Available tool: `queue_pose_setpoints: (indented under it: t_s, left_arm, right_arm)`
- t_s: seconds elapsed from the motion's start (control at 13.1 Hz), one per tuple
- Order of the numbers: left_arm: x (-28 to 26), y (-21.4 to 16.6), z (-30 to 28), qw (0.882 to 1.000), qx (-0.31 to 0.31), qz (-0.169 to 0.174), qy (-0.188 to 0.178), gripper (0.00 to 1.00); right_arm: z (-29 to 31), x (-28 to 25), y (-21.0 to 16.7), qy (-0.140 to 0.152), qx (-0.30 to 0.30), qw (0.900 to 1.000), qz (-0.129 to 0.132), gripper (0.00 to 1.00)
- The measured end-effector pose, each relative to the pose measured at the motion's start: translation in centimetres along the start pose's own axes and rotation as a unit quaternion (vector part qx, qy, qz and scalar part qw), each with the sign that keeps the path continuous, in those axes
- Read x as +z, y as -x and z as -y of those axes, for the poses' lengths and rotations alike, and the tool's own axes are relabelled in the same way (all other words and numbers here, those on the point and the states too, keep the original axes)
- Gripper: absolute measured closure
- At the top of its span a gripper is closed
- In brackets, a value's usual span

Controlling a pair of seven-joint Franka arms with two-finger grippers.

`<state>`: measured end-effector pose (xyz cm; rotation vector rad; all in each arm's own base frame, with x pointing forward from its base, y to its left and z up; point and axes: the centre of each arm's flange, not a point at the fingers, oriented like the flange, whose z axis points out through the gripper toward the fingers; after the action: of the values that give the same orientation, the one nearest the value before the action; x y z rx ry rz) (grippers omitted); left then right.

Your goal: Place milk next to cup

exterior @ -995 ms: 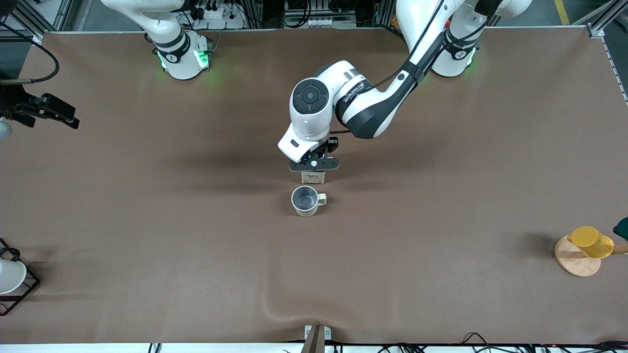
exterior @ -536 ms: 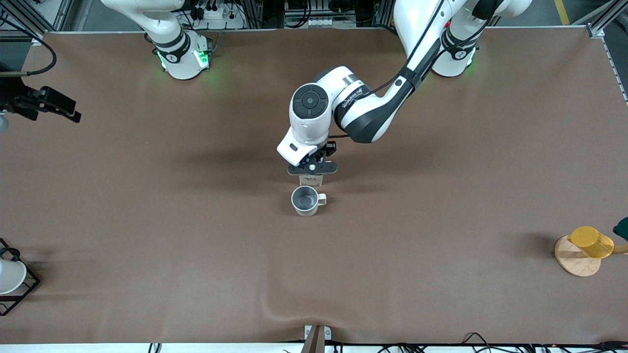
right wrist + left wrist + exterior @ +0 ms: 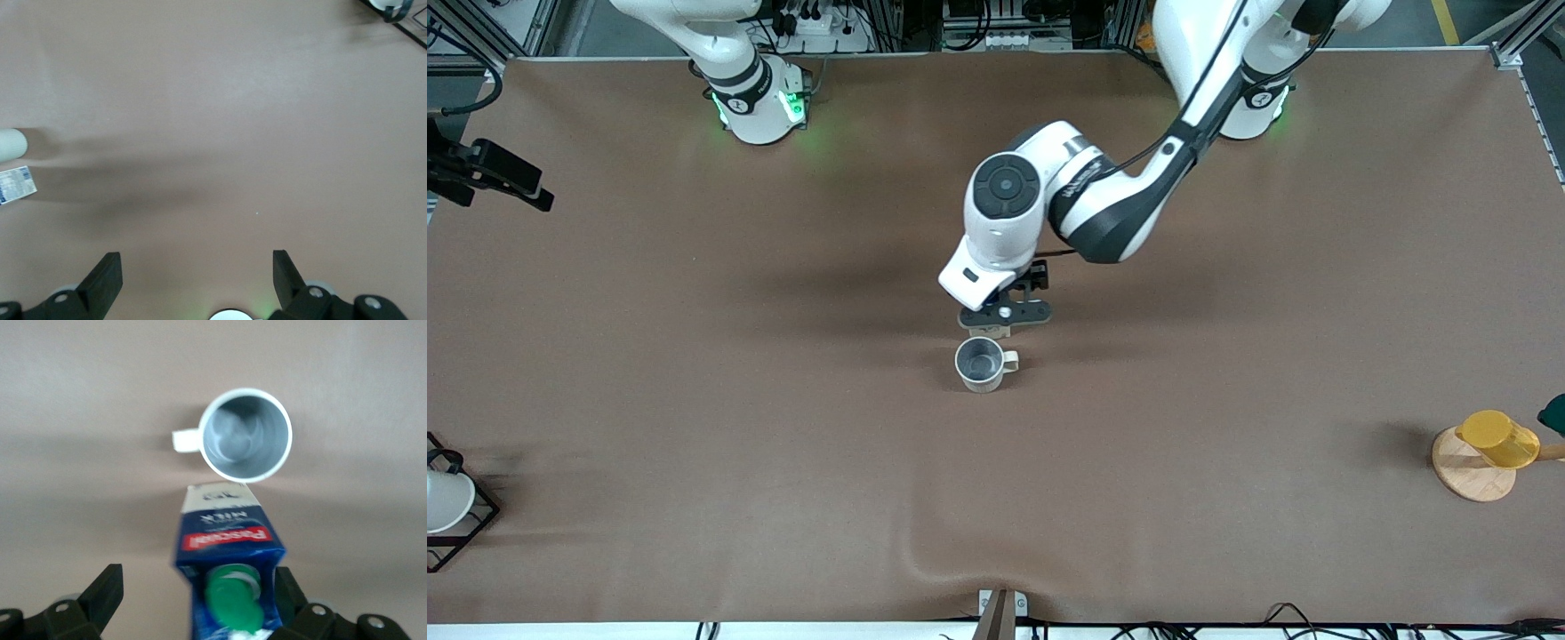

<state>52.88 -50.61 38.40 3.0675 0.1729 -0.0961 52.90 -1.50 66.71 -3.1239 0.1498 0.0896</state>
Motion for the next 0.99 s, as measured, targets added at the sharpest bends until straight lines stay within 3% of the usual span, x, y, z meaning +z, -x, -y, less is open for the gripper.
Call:
queue_pose_setpoints:
  t_s: [0.38,0.99]
  left_arm:
    - [-13.7,-5.3,10.5,0.998,-0.051,-0.033,0.004,0.0]
    - [-23.6,-13.5,34.3,0.998,0.025,-0.053,-0.023,0.0]
  right_arm:
    - [-0.1,1.1,-0.7,0.008,0.001,1.0,0.011,0.0]
    - [0.2,1.7,-1.1,0.009,-0.001,1.0,0.016,0.0]
